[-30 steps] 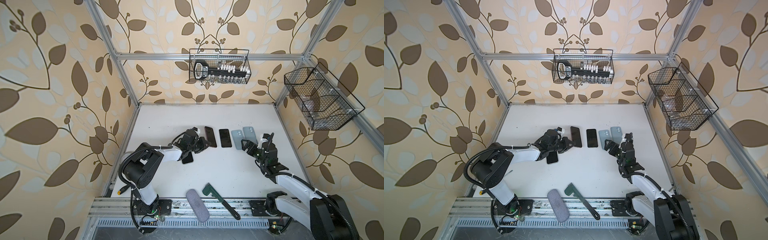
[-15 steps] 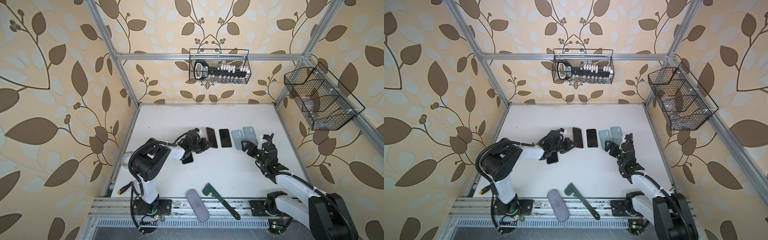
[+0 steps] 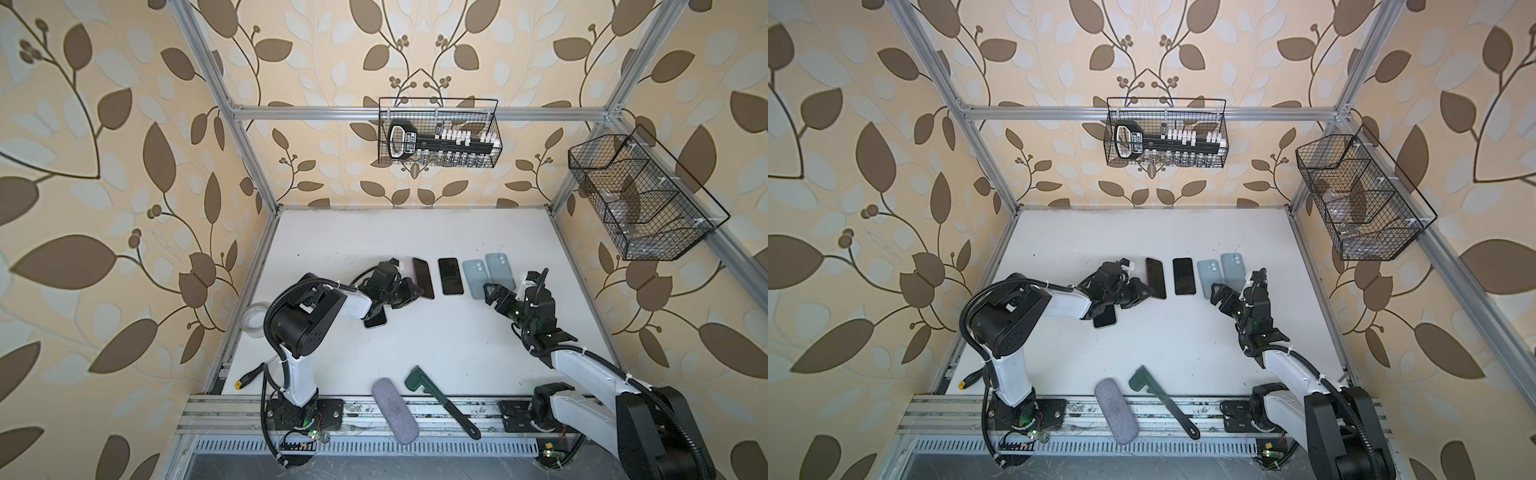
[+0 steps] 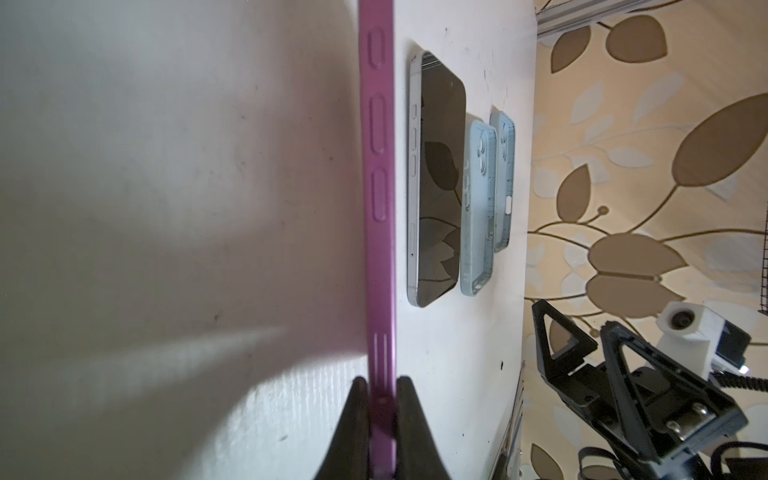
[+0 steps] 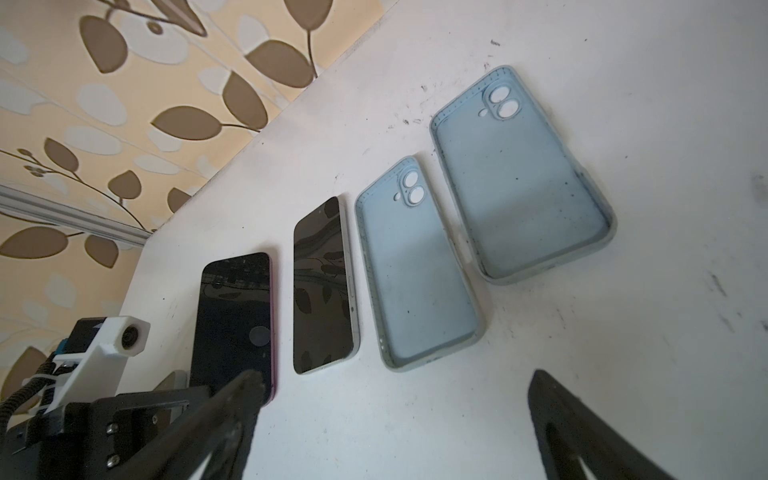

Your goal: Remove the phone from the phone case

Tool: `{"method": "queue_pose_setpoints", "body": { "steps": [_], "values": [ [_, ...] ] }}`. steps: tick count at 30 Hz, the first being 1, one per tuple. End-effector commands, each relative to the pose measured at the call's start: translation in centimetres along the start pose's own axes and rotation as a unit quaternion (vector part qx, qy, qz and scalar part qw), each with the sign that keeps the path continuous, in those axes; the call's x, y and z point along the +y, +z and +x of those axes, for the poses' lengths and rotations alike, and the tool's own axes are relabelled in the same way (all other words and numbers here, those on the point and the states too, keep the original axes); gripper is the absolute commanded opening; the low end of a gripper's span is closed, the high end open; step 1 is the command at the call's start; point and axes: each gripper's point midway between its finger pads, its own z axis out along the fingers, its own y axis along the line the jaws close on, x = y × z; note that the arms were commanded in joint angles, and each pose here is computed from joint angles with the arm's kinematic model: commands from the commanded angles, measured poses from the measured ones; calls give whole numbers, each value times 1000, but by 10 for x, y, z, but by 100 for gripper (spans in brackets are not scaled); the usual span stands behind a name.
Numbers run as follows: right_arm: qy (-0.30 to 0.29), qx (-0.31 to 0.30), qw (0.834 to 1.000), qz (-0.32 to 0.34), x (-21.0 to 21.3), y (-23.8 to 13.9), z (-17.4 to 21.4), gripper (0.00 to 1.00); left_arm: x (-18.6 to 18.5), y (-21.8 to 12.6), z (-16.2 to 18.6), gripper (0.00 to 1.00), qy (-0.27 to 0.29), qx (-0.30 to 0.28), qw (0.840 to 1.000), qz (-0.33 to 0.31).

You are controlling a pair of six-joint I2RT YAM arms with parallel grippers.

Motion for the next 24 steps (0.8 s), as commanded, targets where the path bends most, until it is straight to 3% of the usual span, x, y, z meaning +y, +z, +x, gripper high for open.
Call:
{"method": "queue_pose_setpoints", "body": {
  "steps": [1,7,24],
  "values": [
    [0,4,1000,-3,-3,-1,5,100,-23,-3,-20,16,35,-30,998,36],
    [2,3,1000,-4,-3,-1,5,100,-9,-4,-18,31,45,-37,998,12],
    [-2,10,1000,-9,2,-2,3,100,10,-6,-15,40,48,-42,998,-26]
  ]
}}
